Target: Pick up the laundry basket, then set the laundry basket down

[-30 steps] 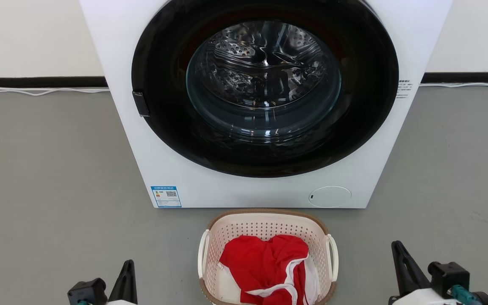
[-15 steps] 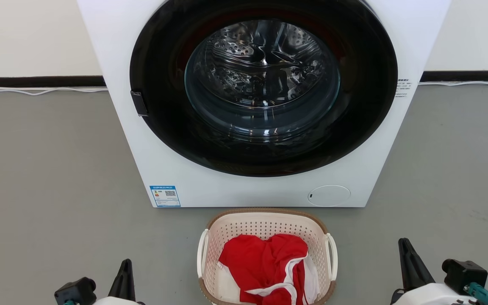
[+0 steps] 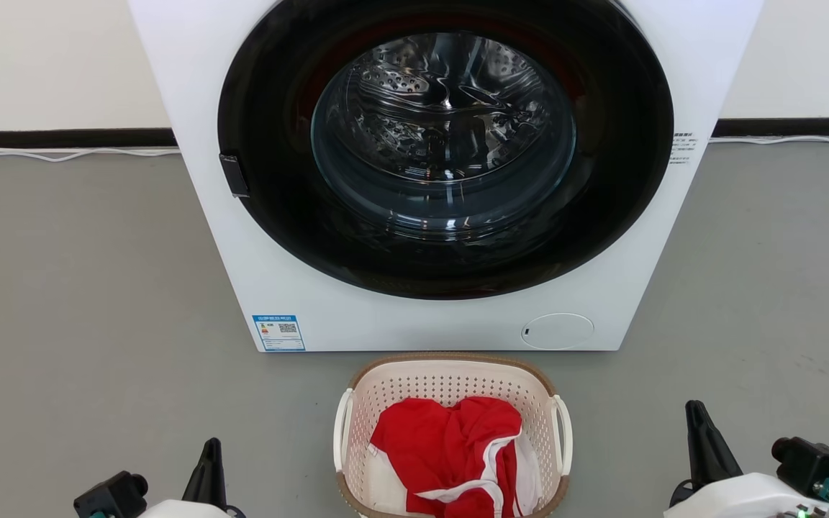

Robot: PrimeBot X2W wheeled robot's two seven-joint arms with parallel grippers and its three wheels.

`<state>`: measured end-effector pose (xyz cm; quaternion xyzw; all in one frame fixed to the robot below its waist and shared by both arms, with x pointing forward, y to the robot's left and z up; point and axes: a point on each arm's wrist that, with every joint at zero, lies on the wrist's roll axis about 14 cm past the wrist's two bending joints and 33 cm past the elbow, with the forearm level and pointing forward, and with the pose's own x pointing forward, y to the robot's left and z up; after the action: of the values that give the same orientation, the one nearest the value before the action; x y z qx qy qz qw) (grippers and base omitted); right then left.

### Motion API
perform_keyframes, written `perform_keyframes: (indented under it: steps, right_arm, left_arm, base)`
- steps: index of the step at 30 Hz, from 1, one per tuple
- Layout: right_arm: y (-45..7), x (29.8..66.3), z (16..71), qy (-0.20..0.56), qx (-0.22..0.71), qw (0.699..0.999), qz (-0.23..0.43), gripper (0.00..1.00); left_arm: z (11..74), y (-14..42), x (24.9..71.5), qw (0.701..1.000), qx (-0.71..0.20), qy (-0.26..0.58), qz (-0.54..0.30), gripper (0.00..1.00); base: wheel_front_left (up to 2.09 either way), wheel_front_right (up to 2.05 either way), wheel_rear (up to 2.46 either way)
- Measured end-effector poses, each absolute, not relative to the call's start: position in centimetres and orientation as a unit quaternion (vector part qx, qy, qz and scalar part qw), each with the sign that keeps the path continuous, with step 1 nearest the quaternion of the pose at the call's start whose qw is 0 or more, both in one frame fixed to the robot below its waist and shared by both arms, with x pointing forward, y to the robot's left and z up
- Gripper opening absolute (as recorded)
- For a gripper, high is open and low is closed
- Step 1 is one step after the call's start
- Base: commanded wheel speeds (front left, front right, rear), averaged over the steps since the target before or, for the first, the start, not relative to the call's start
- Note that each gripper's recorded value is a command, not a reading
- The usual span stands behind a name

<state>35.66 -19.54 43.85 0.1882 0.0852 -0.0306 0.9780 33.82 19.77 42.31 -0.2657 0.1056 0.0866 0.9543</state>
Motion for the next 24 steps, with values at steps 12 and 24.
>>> perform_keyframes:
  steps: [12,24]
  right_arm:
    - [-19.91,35.77,43.98,0.084,0.261,0.96,-0.047,0.0]
    - [-20.26,35.89,44.27,0.08,0.334,0.937,-0.06,0.0]
  left_arm:
    - [42.48,19.84,34.1,0.934,-0.328,0.105,0.093,0.0]
    - [42.99,19.69,34.66,0.911,-0.39,0.1,0.091,0.0]
  base:
    - [0.0,0.0,0.0]
    - [0.0,0.0,0.0]
